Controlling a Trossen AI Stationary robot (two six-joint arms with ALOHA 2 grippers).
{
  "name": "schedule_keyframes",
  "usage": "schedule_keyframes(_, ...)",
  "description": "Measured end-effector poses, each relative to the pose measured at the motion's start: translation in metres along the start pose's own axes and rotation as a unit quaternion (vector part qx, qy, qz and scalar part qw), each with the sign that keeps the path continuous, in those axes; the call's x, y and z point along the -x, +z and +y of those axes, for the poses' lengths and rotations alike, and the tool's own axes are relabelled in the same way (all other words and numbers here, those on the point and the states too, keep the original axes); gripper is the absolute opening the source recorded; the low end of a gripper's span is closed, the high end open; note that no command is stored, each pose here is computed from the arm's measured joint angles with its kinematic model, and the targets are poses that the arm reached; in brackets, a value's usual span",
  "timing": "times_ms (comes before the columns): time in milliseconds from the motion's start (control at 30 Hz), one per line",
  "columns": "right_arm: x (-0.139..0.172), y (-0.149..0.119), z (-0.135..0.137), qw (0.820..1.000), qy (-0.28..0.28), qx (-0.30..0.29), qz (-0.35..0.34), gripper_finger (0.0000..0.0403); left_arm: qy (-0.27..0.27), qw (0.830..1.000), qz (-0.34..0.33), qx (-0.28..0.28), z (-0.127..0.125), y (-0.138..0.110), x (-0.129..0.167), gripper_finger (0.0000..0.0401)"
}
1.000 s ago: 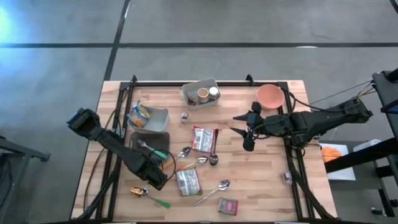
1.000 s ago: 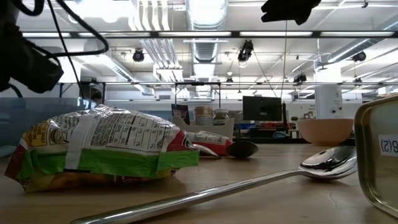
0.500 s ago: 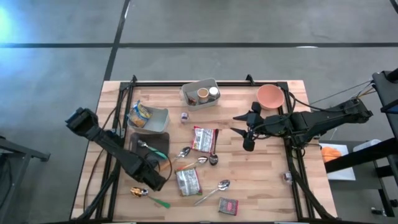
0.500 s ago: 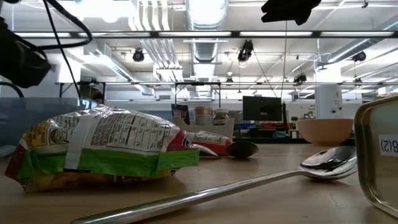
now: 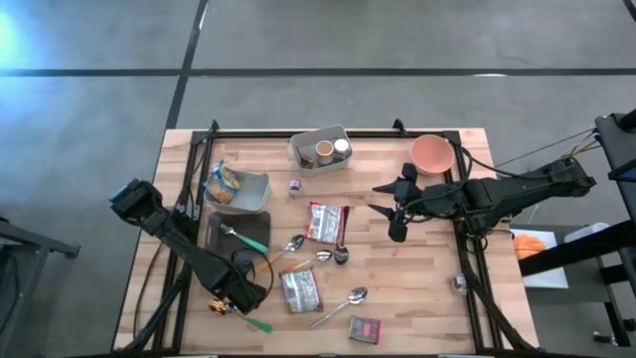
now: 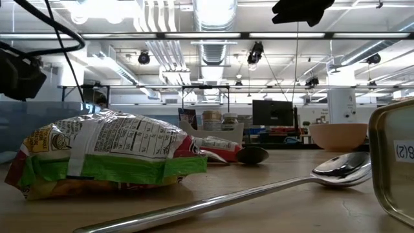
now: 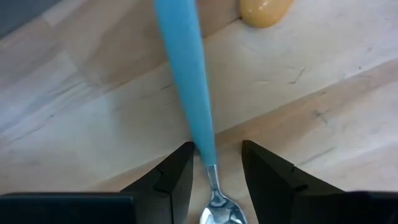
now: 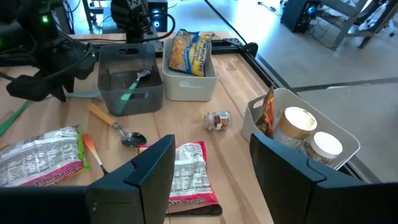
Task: Pick & Place Food Item
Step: Put the blue spoon into the black bin
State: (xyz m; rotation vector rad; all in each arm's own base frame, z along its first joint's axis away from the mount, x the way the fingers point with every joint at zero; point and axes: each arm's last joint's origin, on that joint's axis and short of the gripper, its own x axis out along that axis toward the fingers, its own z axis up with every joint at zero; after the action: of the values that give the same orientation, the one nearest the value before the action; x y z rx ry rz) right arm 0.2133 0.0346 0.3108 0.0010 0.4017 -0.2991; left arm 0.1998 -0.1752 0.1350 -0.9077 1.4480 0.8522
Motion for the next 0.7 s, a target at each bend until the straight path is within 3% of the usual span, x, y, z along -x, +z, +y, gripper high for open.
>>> schedule_keyframes(233,0.0,-0.0003,0.0,1.0,0.0,0.001,0.001,0.0208,0.002,1.0,0.01,-0.014,-0.0002,-0.0003,-0.0003,0.0132)
schedule_keyframes(500,0.0,-0.0003,0.0,1.0,0.0,0.001,0.001,0.0208,0.001,0.999,0.017,-0.051,-0.0004,-0.0008,-0.0006,0.0023)
schedule_keyframes(700,0.0,-0.0003,0.0,1.0,0.0,0.002,0.001,0.0208,0.006,0.997,0.032,-0.068,0.0005,-0.0009,-0.0006,0.001)
